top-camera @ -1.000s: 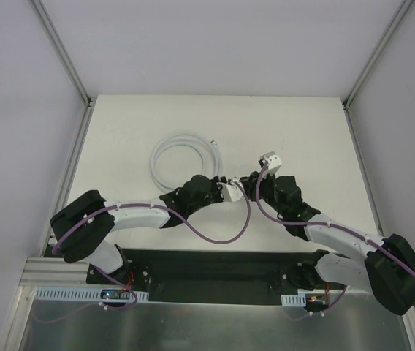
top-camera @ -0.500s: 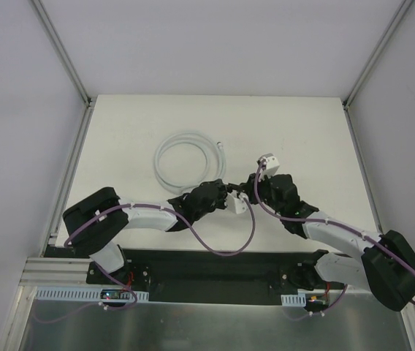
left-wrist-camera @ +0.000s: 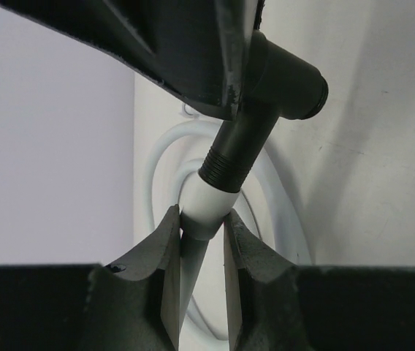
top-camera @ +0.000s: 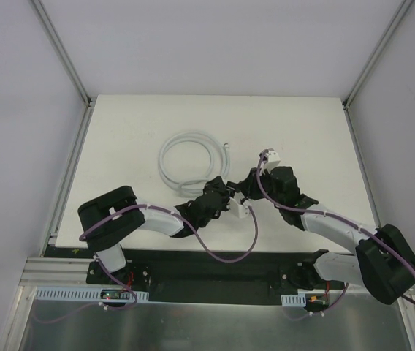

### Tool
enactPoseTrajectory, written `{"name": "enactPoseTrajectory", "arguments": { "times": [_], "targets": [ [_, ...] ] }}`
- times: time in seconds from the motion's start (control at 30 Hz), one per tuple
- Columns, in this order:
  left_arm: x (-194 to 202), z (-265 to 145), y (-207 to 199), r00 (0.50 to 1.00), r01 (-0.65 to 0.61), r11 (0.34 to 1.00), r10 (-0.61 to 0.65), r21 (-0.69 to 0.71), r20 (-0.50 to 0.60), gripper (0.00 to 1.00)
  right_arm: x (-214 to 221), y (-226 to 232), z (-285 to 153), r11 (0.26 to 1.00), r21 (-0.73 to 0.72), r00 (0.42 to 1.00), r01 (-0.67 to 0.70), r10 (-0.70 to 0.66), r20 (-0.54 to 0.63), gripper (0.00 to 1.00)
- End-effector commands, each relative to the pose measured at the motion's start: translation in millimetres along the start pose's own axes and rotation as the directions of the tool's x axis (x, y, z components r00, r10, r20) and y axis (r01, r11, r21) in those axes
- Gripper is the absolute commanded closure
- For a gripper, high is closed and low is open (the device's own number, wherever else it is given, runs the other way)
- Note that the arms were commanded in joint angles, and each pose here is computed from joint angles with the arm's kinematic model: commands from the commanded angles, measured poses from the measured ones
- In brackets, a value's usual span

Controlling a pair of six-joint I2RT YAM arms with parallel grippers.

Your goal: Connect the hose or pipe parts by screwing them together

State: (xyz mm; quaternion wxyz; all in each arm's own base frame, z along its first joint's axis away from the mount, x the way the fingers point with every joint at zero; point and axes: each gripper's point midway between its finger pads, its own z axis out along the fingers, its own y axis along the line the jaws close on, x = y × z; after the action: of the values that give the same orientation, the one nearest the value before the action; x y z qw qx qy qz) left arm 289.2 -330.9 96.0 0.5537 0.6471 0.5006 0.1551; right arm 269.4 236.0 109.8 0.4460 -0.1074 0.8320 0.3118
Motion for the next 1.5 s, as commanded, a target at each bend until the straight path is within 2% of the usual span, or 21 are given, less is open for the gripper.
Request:
{"name": "enactPoseTrajectory", "arguments": {
  "times": [0.0,0.23,0.43,0.6,1.2,1.23,1.3,1.37,1.47],
  "targets": [
    [-75,3,15,0.96,0.038,0.993,-0.005,-0.114,0.279,1.0,-50,146,-41,0.798,-0.598,0.996,-0.075,0.085,-0.012,0.99],
    [-77,3,19,0.957,0.065,0.987,-0.02,-0.149,0.29,1.0,-52,144,-43,0.788,-0.599,0.989,-0.138,0.141,-0.043,0.99],
    [-81,-4,35,0.946,0.048,0.962,0.042,-0.267,0.322,1.0,-62,152,-46,0.74,-0.637,0.974,-0.215,0.214,-0.08,0.99],
    [-89,-1,36,0.942,0.037,0.944,0.077,-0.328,0.328,1.0,-63,155,-44,0.725,-0.651,0.972,-0.226,0.209,-0.104,0.99],
    [-82,-13,48,0.946,0.108,0.942,0.001,-0.319,0.324,1.0,-55,106,-34,0.8,-0.54,0.961,-0.262,0.268,-0.069,0.99],
    [-82,-14,48,0.945,0.119,0.942,-0.011,-0.314,0.326,1.0,-55,105,-35,0.804,-0.535,0.961,-0.262,0.269,-0.066,0.95],
    [-82,-14,46,0.945,0.134,0.945,-0.031,-0.298,0.327,1.0,-56,104,-37,0.81,-0.53,0.963,-0.252,0.264,-0.055,0.93],
    [-81,-15,50,0.941,0.167,0.942,-0.065,-0.291,0.331,1.0,-59,102,-39,0.815,-0.525,0.964,-0.245,0.263,-0.042,0.82],
    [-69,-13,53,0.935,0.24,0.937,-0.153,-0.255,0.319,1.0,-63,98,-43,0.824,-0.515,0.965,-0.234,0.26,-0.023,0.77]
  ]
}}
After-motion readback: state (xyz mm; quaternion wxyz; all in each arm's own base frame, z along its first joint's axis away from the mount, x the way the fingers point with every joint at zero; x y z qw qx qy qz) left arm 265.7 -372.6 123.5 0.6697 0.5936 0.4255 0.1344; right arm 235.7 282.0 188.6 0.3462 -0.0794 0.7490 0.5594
